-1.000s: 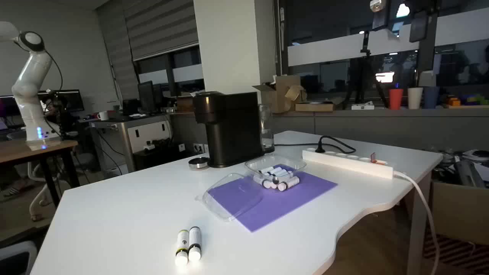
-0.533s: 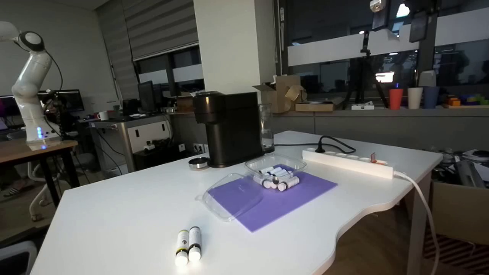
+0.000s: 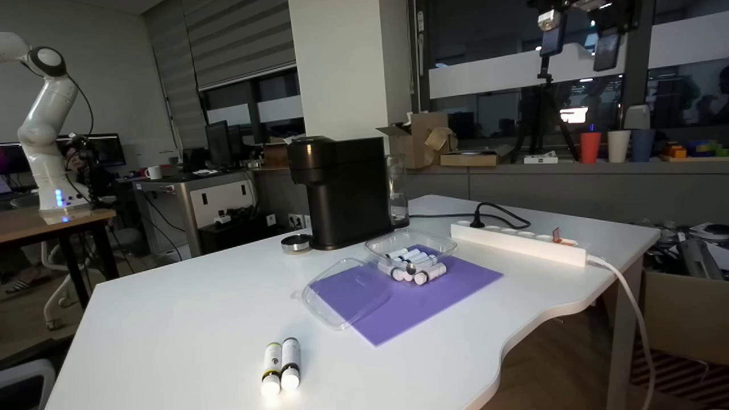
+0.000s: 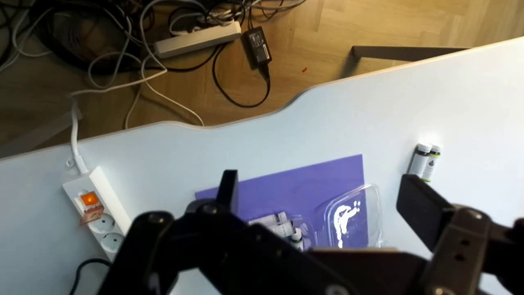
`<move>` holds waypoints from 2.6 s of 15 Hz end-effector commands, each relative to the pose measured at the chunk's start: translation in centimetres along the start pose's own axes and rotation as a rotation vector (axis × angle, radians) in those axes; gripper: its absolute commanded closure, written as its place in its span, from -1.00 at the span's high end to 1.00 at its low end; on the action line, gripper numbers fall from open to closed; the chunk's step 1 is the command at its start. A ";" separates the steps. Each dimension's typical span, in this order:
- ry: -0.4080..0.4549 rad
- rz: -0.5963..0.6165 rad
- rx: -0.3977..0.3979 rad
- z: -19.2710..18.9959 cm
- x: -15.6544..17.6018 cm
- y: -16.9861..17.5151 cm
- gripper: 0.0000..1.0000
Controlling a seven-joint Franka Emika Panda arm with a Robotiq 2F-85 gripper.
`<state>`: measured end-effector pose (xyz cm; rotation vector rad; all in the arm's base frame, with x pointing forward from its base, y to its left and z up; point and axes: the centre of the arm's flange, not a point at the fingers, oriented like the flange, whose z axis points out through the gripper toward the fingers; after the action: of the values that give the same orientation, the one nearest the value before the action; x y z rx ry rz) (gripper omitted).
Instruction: Pick up the two objects and put them in the bowl
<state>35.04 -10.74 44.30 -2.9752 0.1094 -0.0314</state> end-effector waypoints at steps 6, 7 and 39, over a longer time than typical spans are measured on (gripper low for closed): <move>0.166 0.023 -0.008 8.9 11.7 -3.2 1.00; 0.164 0.026 -0.012 10.8 12.7 -4.9 1.00; 0.030 -0.081 -0.009 30.3 15.0 -29.0 1.00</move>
<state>50.80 20.12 21.49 -2.9688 -0.0635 -0.0512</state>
